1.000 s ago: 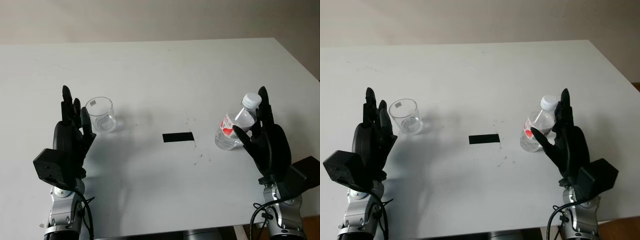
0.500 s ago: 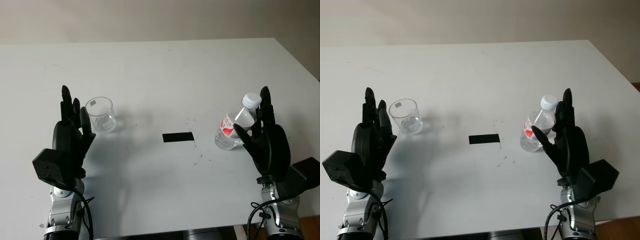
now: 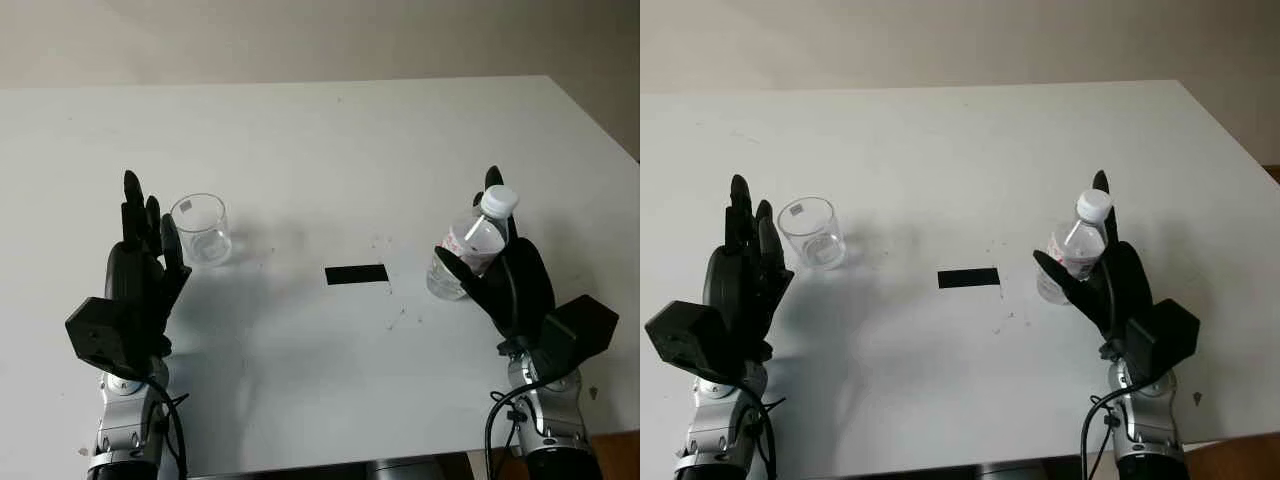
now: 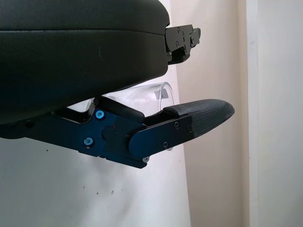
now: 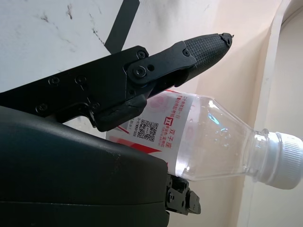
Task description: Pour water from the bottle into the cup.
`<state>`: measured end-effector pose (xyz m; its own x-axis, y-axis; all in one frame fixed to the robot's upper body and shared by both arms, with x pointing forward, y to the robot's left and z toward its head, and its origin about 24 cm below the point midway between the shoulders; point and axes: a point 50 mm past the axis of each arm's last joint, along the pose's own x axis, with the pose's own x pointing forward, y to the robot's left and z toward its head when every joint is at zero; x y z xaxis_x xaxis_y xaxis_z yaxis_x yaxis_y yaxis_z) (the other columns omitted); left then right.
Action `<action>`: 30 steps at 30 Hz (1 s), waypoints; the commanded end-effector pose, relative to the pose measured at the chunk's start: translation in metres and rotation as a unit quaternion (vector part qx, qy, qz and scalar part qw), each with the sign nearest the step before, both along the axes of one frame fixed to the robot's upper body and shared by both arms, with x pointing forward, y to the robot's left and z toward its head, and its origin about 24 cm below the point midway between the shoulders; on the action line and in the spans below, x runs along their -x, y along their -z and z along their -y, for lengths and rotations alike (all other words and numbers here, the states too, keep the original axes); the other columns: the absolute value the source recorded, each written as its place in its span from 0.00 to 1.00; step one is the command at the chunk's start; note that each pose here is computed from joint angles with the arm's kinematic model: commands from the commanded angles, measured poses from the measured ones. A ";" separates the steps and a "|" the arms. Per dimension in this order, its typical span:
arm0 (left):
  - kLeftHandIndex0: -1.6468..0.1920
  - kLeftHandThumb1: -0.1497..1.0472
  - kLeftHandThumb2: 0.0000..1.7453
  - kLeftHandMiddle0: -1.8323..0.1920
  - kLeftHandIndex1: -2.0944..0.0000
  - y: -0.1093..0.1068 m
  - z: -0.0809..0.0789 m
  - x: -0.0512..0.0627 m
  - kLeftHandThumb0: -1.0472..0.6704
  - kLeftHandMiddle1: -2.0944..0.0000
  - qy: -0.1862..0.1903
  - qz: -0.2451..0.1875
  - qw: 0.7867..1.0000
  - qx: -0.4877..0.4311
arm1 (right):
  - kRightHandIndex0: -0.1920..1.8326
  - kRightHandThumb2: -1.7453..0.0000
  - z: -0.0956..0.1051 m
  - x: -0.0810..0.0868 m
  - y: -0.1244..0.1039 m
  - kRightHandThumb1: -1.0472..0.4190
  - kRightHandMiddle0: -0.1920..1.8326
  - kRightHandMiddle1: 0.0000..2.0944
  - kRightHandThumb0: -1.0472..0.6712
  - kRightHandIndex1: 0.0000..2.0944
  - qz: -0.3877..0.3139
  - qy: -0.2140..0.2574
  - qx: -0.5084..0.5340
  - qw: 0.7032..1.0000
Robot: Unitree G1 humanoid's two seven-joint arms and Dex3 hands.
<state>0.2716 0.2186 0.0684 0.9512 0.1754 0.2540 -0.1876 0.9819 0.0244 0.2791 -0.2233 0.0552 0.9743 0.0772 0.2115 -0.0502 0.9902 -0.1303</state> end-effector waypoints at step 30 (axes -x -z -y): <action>0.97 1.00 0.40 1.00 1.00 -0.006 0.000 0.001 0.17 0.87 -0.004 0.018 1.000 -0.006 | 0.36 0.97 0.002 0.001 -0.005 0.01 0.32 1.00 0.44 1.00 0.019 0.025 -0.004 1.000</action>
